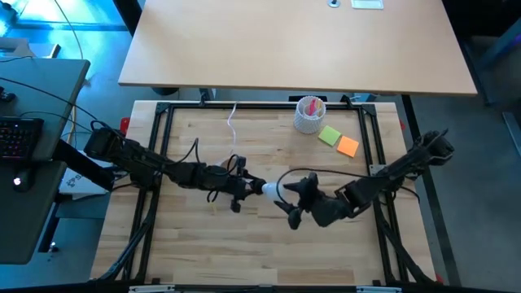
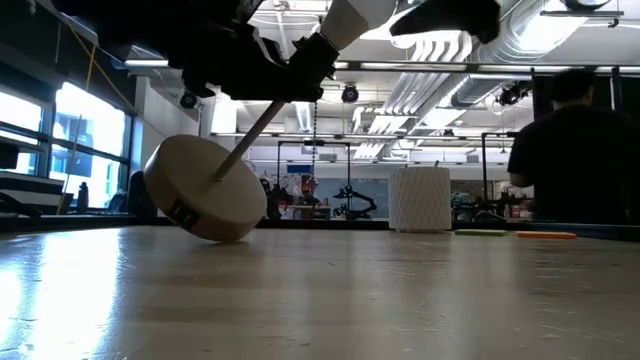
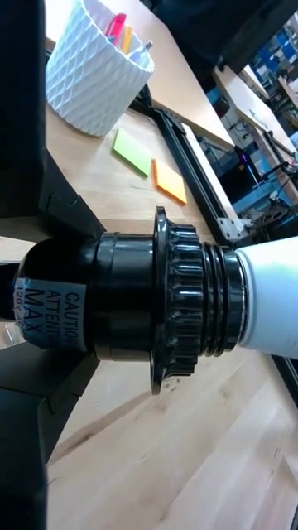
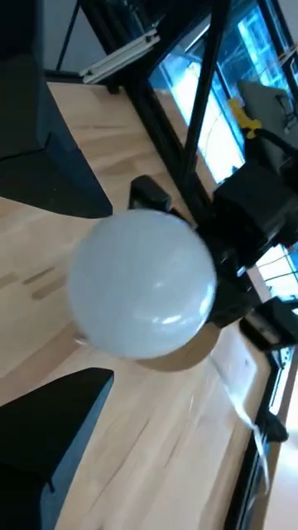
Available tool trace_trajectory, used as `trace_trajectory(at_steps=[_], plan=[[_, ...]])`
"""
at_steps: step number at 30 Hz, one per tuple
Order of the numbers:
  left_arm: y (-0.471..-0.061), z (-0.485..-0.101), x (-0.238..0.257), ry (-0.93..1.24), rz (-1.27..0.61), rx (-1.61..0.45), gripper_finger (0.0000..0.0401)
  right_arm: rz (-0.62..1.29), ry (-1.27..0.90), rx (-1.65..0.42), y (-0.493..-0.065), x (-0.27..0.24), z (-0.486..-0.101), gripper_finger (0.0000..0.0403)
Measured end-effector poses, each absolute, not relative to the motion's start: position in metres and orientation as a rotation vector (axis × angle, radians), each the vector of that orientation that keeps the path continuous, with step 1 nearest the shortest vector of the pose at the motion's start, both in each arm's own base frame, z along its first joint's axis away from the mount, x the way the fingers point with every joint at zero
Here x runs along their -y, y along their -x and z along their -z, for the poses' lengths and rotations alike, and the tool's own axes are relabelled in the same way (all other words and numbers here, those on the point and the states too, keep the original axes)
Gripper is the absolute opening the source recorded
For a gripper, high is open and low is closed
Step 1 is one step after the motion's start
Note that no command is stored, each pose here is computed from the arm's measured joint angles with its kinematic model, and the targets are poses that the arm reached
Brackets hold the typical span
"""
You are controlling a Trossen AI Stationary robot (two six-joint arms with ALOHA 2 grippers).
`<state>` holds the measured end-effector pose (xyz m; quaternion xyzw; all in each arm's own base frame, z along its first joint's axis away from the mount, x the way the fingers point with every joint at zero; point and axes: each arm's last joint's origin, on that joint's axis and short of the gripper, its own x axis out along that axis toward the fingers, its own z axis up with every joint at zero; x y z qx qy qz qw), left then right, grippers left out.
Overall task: Screw lightbulb
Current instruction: Remove the light bulb from the lamp
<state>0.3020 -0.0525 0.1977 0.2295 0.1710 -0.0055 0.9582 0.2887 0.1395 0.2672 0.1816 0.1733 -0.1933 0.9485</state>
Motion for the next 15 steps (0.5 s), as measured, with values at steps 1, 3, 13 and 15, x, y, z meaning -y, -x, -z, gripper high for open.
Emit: trace_trajectory(at_steps=[1,3,13,15], plan=[[-0.302,-0.198,0.052,-0.465,0.011,-0.345,0.0145,0.386,-0.371,-0.348,-0.291,-0.137,-0.268,0.0309],[-0.302,-0.198,0.052,-0.468,0.010,-0.346,0.0145,0.371,-0.376,-0.345,-0.295,-0.132,-0.270,0.0309],[-0.302,-0.197,0.052,-0.446,0.005,-0.351,0.0145,0.291,-0.289,-0.408,-0.305,-0.114,-0.269,0.0275],[-0.302,-0.197,0.053,-0.446,0.006,-0.353,0.0145,0.268,-0.206,-0.429,-0.305,-0.113,-0.270,0.0259]])
